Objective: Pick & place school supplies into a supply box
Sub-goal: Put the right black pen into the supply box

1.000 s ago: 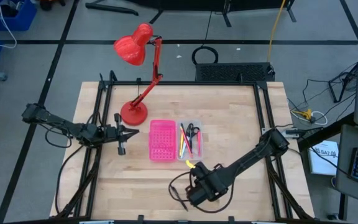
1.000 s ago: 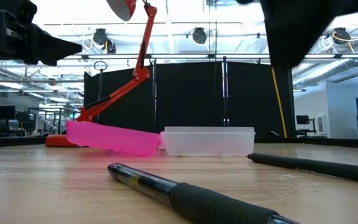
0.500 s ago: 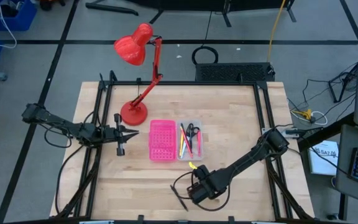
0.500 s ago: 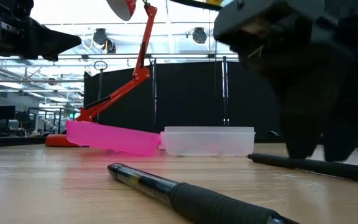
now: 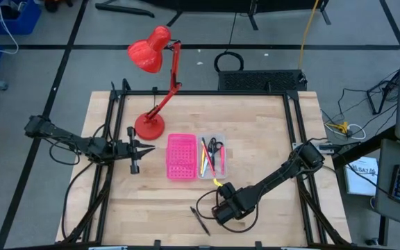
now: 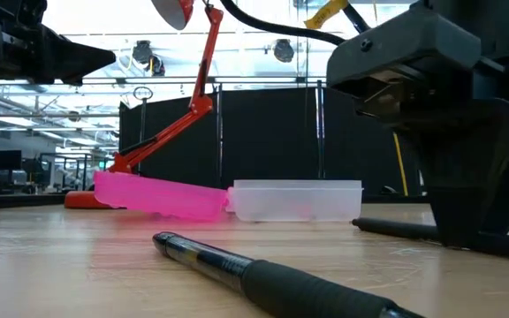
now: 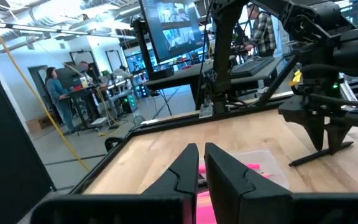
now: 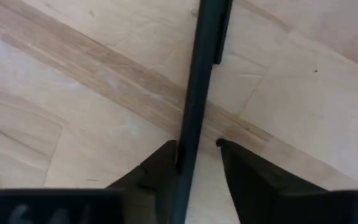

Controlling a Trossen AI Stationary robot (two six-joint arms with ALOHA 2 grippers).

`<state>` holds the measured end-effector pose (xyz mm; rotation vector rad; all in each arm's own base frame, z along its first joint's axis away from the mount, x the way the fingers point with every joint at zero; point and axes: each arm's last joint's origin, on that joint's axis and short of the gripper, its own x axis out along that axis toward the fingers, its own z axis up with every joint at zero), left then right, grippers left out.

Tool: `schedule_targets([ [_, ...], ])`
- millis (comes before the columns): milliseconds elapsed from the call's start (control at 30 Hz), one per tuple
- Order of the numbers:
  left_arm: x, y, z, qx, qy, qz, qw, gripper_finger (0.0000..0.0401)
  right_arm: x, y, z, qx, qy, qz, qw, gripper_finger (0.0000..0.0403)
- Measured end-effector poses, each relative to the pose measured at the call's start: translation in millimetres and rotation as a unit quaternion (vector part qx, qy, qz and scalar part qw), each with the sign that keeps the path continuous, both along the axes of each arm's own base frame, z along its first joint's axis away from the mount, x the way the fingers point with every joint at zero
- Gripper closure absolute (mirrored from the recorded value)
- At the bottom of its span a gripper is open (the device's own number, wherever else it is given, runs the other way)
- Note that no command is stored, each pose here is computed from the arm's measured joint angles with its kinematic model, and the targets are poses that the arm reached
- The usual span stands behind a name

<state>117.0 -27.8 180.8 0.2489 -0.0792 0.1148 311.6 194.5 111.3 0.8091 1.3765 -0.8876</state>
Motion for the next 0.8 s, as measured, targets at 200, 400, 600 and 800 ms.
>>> schedule_targets([
  [200,0.0,0.0,0.0,-0.003,0.0,0.0,1.0,0.0364,-8.3,-4.4,-12.6,0.021,0.012,0.014,1.0,0.0347],
  [400,0.0,0.0,0.2,0.0,-0.001,0.0,1.0,0.0364,-8.4,-3.9,-3.8,0.039,-0.002,0.034,0.999,0.0383],
  [600,0.0,0.1,0.2,0.01,0.0,0.002,1.0,0.0364,-8.2,0.5,32.9,0.073,-0.08,0.035,0.993,0.0384],
  [800,0.0,0.0,0.2,0.011,0.0,0.001,1.0,0.0364,-11.6,-3.1,83.7,0.109,-0.155,0.029,0.981,0.0384],
])
